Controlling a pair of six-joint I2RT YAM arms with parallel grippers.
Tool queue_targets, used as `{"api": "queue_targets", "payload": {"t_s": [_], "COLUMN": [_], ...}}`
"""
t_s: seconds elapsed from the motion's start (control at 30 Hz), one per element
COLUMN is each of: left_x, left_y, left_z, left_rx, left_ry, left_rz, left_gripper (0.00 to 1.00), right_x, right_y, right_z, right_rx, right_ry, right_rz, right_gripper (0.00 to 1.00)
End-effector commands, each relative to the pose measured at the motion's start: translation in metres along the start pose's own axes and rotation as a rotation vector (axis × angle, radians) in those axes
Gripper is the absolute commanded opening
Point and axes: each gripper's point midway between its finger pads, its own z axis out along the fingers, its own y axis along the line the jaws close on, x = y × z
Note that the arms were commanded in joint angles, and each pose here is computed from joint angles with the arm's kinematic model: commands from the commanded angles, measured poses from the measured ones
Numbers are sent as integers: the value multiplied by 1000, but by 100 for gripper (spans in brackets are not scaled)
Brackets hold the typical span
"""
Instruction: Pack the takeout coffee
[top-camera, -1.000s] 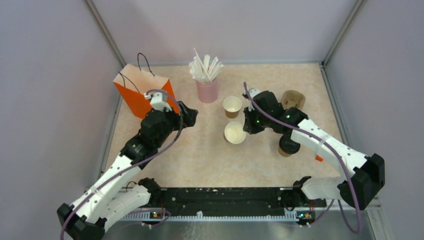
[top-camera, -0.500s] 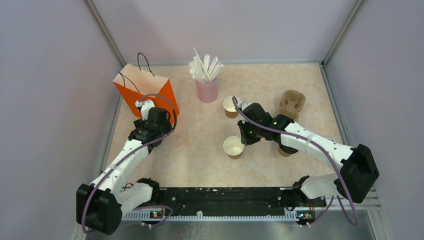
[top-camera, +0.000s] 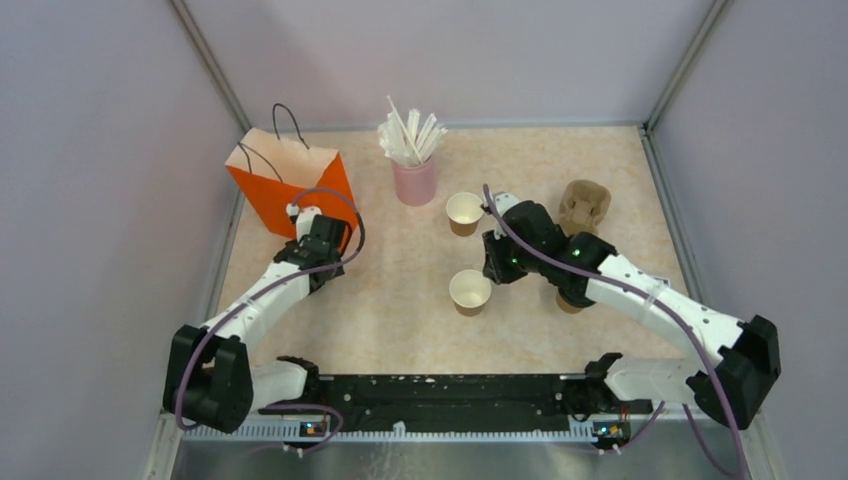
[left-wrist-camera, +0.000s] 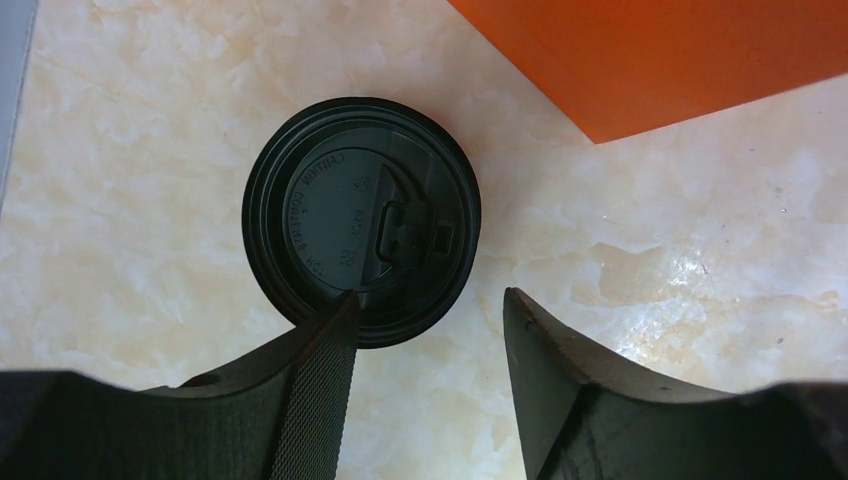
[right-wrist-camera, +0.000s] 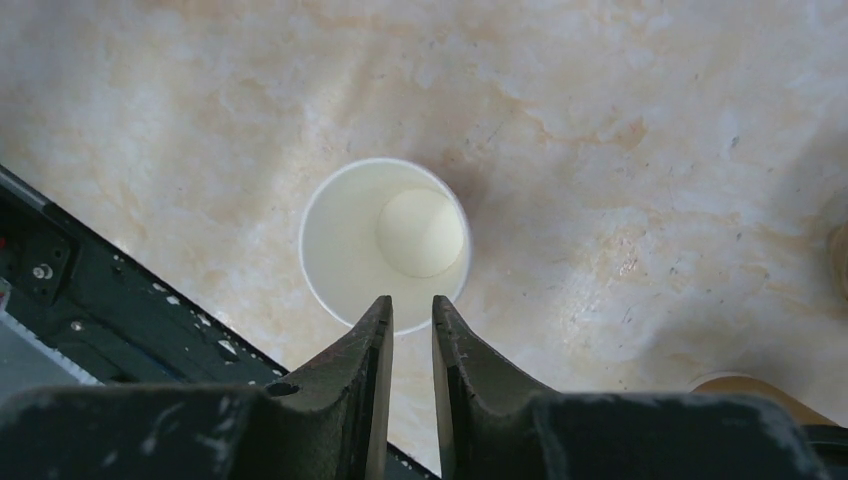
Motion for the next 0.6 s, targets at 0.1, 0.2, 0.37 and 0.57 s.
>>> {"api": "queue_targets", "payload": {"t_s": [0.1,0.2,0.37,0.57], "left_x": [6,15,16,8], "left_y": [-2,-2,-4,-4], "left_z": [1,3,5,3], "left_rx": [8,11,29,26], "left_ry": [35,61,45,24], "left_rz": [5,6,-8,-1], "left_gripper": [54,53,45,32], "right_x": [-42,-45,-47,-44], "right_y": [11,10,8,6], "right_z": [-43,-52,-59,-62], "right_rx": [-45,-43,-40,-36], "right_ry": [-191,-221,-248,-256], "right_rz": [-22,-30,-34,-35], "right_gripper": [20,20,20,20]}}
